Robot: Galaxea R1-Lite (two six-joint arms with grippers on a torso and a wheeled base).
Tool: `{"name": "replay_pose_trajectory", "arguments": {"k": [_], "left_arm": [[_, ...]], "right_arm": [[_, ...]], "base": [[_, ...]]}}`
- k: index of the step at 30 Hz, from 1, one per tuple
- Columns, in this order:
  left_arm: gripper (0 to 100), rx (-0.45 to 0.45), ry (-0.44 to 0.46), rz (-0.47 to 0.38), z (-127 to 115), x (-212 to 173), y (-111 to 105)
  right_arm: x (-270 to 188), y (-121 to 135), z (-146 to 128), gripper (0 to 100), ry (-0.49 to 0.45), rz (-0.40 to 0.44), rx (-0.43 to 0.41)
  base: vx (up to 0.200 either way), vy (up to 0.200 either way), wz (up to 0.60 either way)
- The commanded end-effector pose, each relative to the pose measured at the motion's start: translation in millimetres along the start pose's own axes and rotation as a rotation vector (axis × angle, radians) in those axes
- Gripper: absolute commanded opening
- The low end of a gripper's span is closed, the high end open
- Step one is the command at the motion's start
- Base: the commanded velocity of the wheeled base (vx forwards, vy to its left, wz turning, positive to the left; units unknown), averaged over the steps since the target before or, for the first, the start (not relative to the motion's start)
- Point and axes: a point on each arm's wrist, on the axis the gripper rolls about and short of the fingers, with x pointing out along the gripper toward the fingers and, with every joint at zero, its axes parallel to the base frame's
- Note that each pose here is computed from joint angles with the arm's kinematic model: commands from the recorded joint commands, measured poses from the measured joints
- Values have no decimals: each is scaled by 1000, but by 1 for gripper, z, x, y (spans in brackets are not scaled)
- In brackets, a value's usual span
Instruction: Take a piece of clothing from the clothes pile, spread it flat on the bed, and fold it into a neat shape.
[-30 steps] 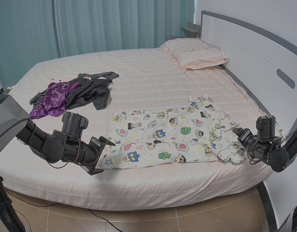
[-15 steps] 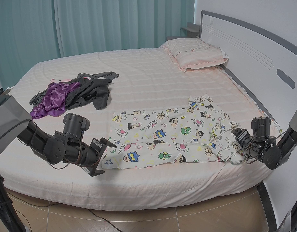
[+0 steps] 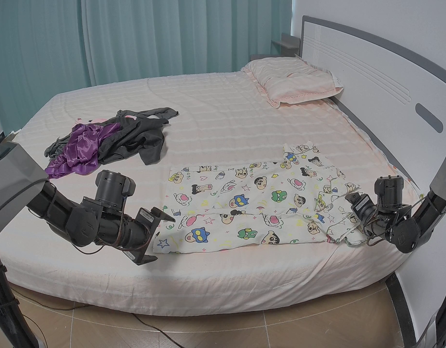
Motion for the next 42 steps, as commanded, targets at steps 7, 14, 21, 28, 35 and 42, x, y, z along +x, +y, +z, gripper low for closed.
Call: {"name": "replay_pose_trajectory", "arguments": {"k": [7,14,21,28,35,42], "left_arm": [[100,-2,-1,3,0,1,1],[100,-2,-1,3,0,1,1],[100,-2,-1,3,0,1,1],[100,-2,-1,3,0,1,1],[100,-1,0,3,0,1,1],[100,4,5,3,-2,1,0]], "right_arm": [[18,-15,6,0,-10,-55,19],[6,-17,9,0,-20,-63,20],[-21,-15,12,0,-25,-42,15],[-40,-19,0,0,10,-43,-9],[-47,-25,-14,0,21,-84,-38],[-56,-27,-18,0,28,-85,-52]], "base": [[0,0,0],[0,0,0],[0,0,0],[0,0,0],[0,0,0],[0,0,0]]}}
